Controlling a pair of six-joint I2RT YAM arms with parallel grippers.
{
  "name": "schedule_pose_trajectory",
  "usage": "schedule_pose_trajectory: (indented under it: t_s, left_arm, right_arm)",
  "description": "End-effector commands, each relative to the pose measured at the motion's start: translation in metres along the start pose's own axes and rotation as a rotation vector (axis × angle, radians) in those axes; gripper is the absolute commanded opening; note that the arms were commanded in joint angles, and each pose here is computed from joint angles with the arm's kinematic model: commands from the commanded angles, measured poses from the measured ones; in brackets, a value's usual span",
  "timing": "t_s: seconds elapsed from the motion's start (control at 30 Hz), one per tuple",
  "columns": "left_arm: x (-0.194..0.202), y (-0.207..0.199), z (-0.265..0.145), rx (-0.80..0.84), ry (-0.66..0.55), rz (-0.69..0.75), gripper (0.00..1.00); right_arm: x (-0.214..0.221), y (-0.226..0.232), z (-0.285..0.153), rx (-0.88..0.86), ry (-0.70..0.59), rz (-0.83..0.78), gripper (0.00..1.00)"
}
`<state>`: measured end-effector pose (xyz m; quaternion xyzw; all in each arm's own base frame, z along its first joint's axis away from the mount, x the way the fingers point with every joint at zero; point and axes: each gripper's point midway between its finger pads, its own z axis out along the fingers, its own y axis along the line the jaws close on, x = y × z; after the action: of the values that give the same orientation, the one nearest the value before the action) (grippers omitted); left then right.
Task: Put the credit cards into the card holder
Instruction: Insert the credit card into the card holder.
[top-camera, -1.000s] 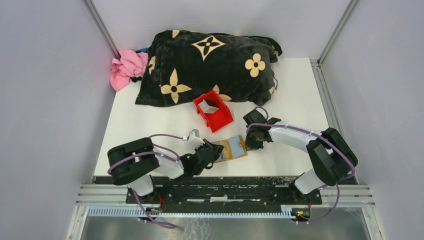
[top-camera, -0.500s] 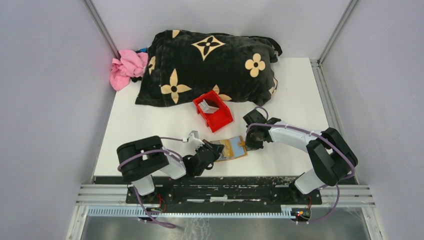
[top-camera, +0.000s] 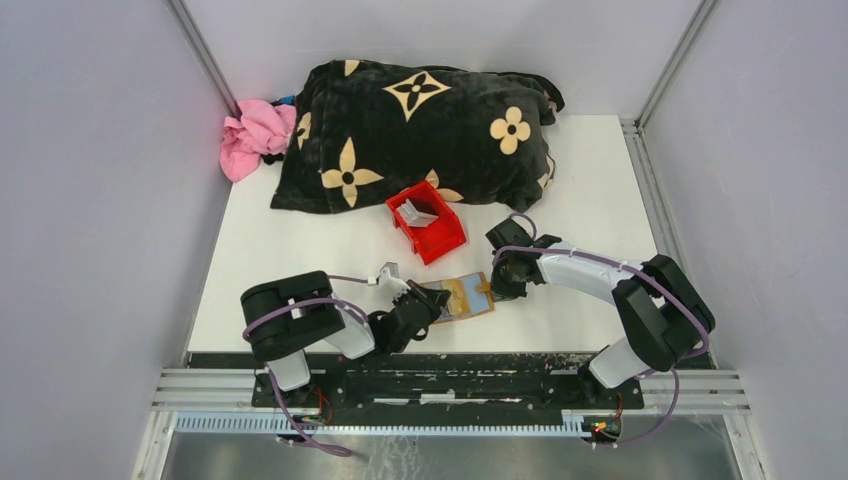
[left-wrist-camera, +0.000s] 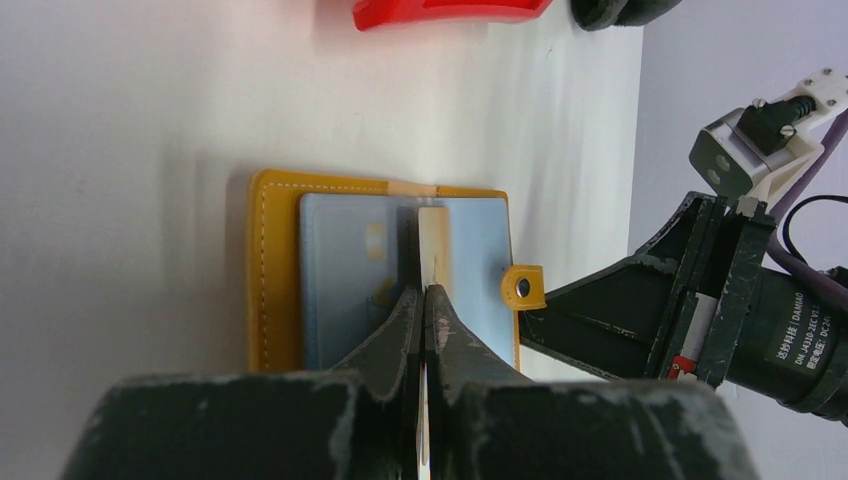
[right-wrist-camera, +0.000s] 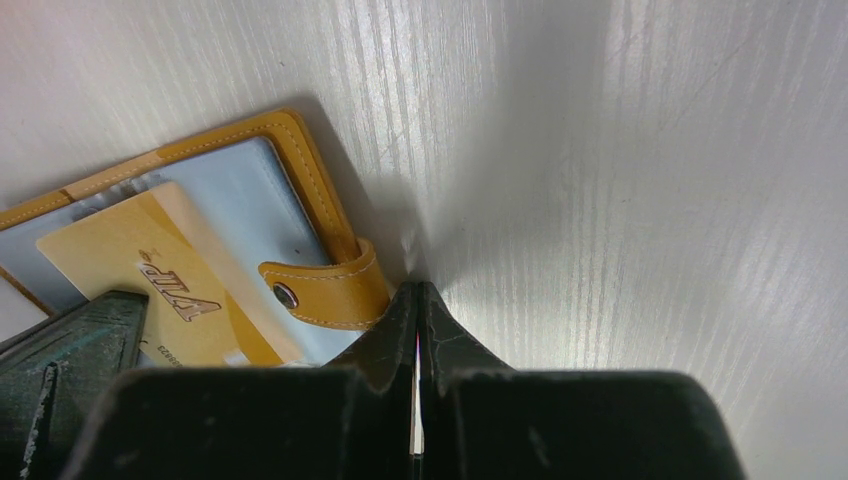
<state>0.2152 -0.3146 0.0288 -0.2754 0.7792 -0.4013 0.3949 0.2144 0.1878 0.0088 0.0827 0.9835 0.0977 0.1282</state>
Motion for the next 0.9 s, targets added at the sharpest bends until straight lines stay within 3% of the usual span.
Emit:
schedule_pose_trajectory:
  t_s: [0.0,0.5,0.87]
  left_arm:
    - [0.016,0.012,0.0,-0.064,0.041,0.11,0.03]
    - [0.047,0.016,0.008,-0.139,0.129,0.207,0.03]
    - [0.054,0.019,0.001,-0.22,0.194,0.321,0.27]
  right_arm:
    - [0.035,-0.042,0.016,0.162,0.111,-0.012,0.01]
    - [0.033,-0.037,0.016,0.146,0.108,-0.011,0.01]
    - [0.029,-0.033,0.012,0.127,0.09,-0.019,0.11]
